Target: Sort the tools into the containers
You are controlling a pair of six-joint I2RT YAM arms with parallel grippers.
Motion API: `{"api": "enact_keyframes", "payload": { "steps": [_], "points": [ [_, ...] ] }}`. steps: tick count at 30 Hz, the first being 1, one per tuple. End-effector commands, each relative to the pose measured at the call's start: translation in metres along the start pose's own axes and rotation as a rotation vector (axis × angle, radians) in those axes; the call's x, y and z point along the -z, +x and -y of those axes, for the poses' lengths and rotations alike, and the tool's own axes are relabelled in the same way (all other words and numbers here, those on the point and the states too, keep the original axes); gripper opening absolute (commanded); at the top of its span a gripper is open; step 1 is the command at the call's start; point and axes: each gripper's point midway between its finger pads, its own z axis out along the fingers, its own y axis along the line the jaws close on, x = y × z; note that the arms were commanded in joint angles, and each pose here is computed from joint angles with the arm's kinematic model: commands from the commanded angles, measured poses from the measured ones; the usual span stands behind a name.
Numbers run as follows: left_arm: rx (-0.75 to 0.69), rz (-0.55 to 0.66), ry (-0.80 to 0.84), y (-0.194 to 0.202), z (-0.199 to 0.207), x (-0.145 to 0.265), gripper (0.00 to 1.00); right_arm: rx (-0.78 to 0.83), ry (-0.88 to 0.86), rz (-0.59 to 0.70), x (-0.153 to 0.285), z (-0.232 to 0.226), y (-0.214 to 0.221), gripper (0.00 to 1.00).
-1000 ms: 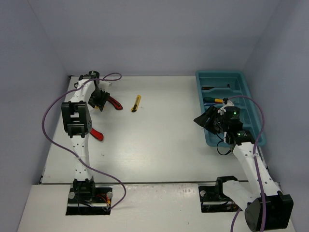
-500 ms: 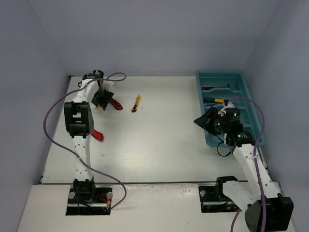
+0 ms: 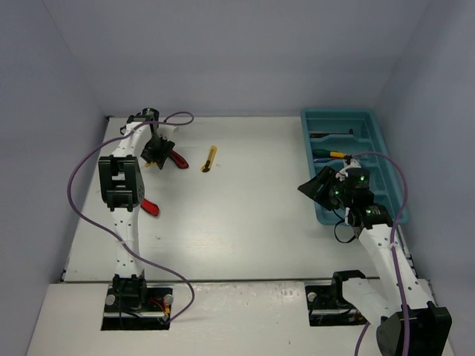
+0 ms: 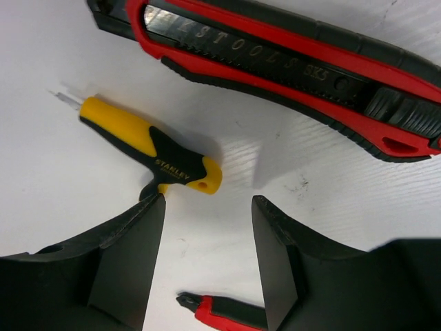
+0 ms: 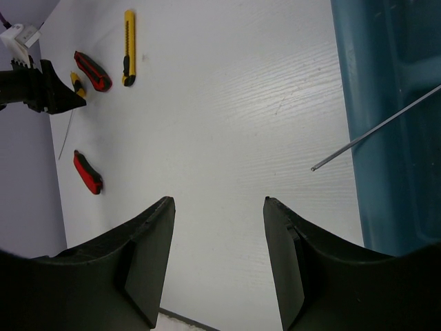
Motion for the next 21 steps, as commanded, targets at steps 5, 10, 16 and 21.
{"api": "enact_keyframes", "payload": {
  "steps": [5,10,16,21],
  "points": [
    [-0.008,0.149,-0.100,-0.025,-0.037,0.060,0.50,-0.001,-0.060,0.002,0.005,-0.016,-0.003,0.51],
    [-0.017,0.102,-0.055,-0.015,-0.032,0.034,0.50,-0.004,-0.064,-0.016,0.005,-0.020,-0.001,0.51],
    [0.006,0.085,-0.003,-0.009,-0.031,0.013,0.50,0.000,-0.065,-0.023,0.006,-0.024,-0.003,0.51],
    [0.016,0.094,0.067,-0.007,-0.020,0.004,0.50,-0.003,-0.057,-0.026,0.005,-0.023,-0.003,0.51]
  ]
}}
